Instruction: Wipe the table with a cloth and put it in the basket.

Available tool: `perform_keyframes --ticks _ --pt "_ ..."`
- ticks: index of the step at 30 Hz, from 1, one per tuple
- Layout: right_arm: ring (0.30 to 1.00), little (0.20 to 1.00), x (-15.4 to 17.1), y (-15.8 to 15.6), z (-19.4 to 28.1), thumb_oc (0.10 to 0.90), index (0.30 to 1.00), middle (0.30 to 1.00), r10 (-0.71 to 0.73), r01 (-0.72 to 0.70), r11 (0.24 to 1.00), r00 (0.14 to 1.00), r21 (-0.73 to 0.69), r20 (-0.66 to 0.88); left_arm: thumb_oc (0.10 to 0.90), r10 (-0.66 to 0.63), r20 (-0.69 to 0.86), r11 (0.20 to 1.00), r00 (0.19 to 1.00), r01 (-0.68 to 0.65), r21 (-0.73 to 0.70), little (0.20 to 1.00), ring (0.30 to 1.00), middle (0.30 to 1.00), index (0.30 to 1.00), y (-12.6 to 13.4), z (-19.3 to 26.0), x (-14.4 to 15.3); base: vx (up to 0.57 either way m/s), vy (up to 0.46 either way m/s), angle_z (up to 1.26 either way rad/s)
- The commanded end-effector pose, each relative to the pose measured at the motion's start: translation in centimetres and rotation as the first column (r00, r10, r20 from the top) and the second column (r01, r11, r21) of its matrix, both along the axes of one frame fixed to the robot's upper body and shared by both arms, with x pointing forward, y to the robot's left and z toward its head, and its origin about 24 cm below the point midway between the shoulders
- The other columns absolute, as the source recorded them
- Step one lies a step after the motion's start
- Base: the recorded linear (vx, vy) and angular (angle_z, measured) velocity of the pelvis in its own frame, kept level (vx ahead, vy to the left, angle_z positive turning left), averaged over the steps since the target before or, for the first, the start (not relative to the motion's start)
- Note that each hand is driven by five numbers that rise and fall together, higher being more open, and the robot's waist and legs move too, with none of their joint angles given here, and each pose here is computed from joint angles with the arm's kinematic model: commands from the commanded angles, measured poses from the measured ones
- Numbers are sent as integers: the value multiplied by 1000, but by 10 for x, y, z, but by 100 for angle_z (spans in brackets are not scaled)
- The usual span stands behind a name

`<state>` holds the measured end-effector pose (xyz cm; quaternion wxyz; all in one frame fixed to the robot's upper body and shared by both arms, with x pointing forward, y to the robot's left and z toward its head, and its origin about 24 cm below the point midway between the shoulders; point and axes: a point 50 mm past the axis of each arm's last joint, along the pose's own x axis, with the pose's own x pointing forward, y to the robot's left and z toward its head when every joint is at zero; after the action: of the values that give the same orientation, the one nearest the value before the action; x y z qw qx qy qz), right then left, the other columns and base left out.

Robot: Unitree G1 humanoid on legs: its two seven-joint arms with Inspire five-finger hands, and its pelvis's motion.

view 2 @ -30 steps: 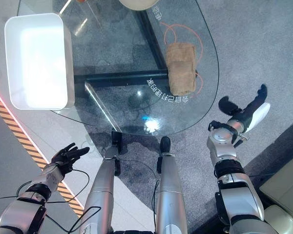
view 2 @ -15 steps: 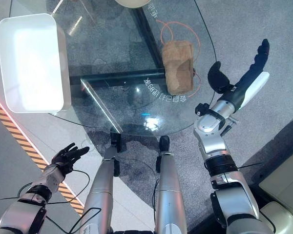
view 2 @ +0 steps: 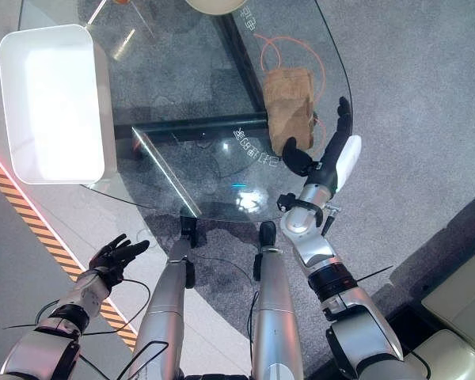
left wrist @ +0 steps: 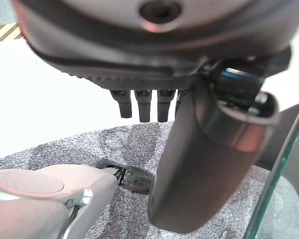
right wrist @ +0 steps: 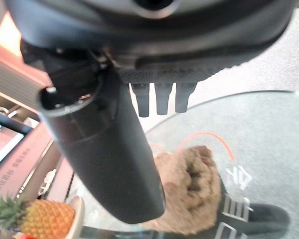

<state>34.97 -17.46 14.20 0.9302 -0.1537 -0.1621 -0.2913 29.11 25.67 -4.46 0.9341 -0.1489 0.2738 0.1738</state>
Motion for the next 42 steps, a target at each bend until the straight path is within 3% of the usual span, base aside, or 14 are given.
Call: perform_keyframes --ticks 1,25,42 --pt "900 900 -5 4 29 800 900 900 25 -22 999 990 -27 139 800 51 -73 998 996 -48 48 900 900 900 900 7 -20 -24 0 0 0" --pt "900 900 15 20 46 800 900 900 31 -29 999 998 -43 51 800 0 -96 999 995 4 49 900 900 900 900 -6 -24 -22 0 0 0" --pt "900 900 34 10 44 800 900 900 -74 67 994 995 -82 -73 800 -50 -107 997 993 55 49 900 900 900 900 -15 -25 -19 0 0 0"
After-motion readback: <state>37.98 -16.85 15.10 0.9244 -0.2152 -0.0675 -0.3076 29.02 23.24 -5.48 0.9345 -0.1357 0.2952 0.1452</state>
